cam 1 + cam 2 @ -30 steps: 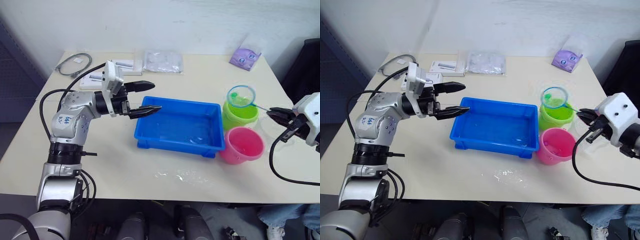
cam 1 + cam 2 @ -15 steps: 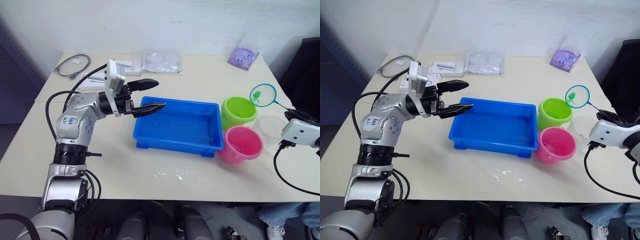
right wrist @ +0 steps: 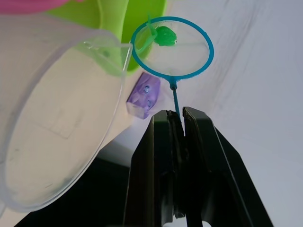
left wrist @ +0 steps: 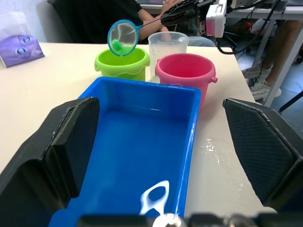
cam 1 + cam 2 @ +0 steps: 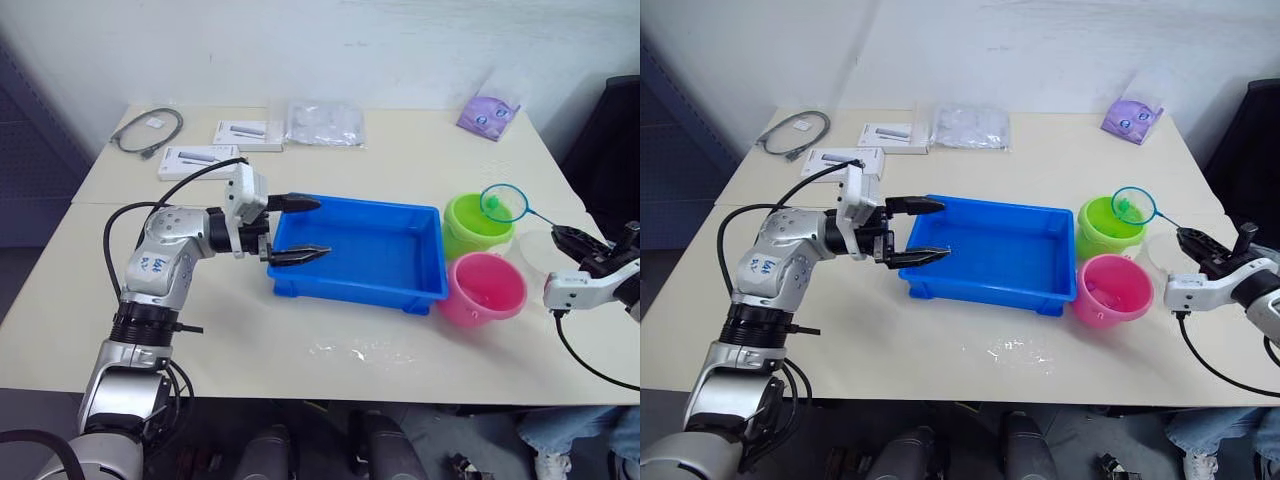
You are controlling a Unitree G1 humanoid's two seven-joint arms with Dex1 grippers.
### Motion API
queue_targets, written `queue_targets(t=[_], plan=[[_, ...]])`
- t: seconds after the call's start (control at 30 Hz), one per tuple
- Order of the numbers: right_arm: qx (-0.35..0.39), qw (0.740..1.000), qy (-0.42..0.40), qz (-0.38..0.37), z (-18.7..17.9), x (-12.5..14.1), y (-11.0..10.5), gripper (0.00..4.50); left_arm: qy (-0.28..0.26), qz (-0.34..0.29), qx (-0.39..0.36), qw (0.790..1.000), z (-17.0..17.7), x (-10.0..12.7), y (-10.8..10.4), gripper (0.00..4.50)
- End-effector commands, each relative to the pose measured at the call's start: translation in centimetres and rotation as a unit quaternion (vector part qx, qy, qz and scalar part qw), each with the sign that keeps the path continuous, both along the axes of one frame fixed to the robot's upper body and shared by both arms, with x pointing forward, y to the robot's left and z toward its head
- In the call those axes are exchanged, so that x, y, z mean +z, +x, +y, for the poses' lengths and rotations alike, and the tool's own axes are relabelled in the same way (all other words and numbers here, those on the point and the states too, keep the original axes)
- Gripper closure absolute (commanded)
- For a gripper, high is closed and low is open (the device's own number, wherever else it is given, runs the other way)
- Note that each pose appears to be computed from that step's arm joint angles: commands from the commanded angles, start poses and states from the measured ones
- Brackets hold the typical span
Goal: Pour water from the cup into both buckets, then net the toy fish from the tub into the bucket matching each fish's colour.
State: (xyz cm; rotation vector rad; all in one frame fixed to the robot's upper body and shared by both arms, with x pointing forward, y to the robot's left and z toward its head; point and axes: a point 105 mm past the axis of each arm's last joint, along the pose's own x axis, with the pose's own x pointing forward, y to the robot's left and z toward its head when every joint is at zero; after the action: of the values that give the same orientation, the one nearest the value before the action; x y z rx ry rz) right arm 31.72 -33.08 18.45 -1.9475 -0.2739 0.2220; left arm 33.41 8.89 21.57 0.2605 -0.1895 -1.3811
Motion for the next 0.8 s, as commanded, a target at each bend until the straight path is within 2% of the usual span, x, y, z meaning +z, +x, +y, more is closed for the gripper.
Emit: queue_targets(t=[0.03,0.27,0.43,0.63,0.7,0.8], plan=[[0.007,0.999,-0.024,-0.044,-0.1,2.1,0.3,4.50,-0.011,-0.016,-0.002,1.000,-0.2,0.1,-0.5,0.01],[-0.004,0.999,-0.020,-0.048,-0.6,2.3,0.7,4.50,-0.022,-0.020,0.000,1.000,-0.4,0.1,-0.7,0.01],[0.012,0.998,0.001,-0.057,0.1,2.7,0.3,4.50,-0.025,-0.021,0.002,0.999,-0.3,0.2,-0.7,0.01],[0.025,0.999,-0.015,-0.040,0.5,2.0,-0.3,4.50,-0.026,-0.019,0.005,0.999,-0.2,0.0,-0.5,0.01],[-0.011,0.997,-0.012,-0.079,-1.1,3.9,-0.1,4.50,-0.025,-0.020,0.003,0.999,-0.2,0.0,-0.5,0.01],[-0.014,0.997,-0.031,-0.064,-1.6,3.6,-0.1,4.50,-0.032,-0.017,0.006,0.999,-0.2,0.1,-0.5,0.01]])
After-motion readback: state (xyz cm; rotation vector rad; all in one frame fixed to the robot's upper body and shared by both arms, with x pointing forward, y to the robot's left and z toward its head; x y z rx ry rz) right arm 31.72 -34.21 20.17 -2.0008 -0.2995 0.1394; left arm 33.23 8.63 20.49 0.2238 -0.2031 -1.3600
